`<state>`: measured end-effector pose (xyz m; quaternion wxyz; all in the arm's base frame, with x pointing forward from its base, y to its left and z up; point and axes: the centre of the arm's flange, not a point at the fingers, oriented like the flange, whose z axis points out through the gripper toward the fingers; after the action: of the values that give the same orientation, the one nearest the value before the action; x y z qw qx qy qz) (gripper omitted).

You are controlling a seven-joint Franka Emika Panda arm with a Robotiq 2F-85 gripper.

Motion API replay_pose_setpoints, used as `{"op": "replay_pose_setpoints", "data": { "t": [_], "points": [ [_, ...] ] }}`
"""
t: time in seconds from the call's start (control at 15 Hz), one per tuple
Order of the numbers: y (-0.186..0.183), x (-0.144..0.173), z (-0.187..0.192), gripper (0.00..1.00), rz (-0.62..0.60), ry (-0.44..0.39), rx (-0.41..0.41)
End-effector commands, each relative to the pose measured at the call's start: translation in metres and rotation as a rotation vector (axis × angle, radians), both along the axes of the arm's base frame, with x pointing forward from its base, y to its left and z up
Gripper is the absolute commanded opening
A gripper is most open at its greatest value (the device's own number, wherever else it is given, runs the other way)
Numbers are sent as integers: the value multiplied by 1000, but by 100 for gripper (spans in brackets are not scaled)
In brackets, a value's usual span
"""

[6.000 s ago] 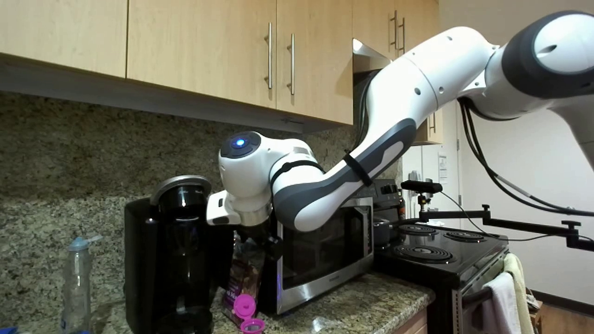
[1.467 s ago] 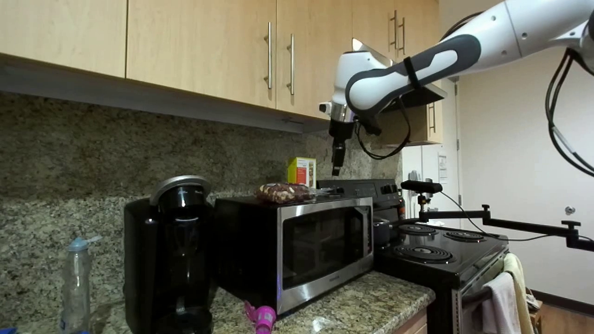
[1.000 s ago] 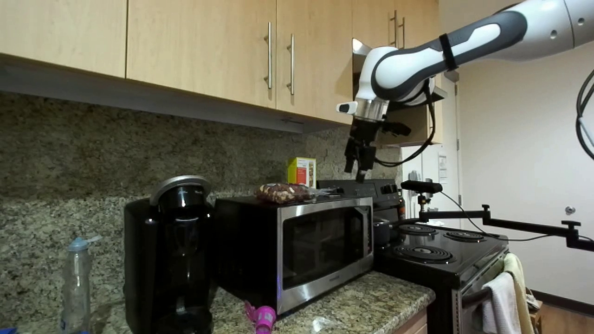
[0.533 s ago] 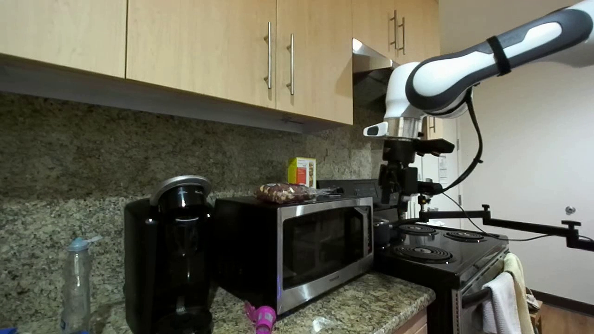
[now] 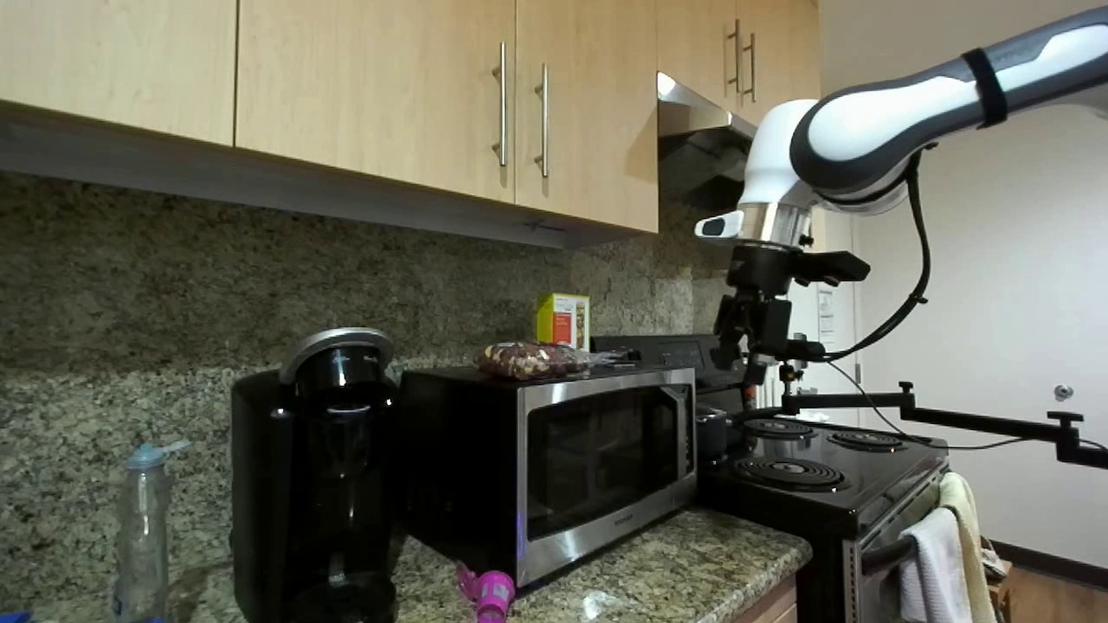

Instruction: Pick the sachet and put it on the microwave

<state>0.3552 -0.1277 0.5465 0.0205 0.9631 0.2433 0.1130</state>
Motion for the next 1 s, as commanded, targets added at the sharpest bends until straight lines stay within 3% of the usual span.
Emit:
{"op": "replay_pose_setpoints", "data": {
  "t": [0.0,0.93],
  "points": [
    [4,-4,10,100,-182,60,3],
    [0,3,-21,100,-883,272,72]
  ]
}}
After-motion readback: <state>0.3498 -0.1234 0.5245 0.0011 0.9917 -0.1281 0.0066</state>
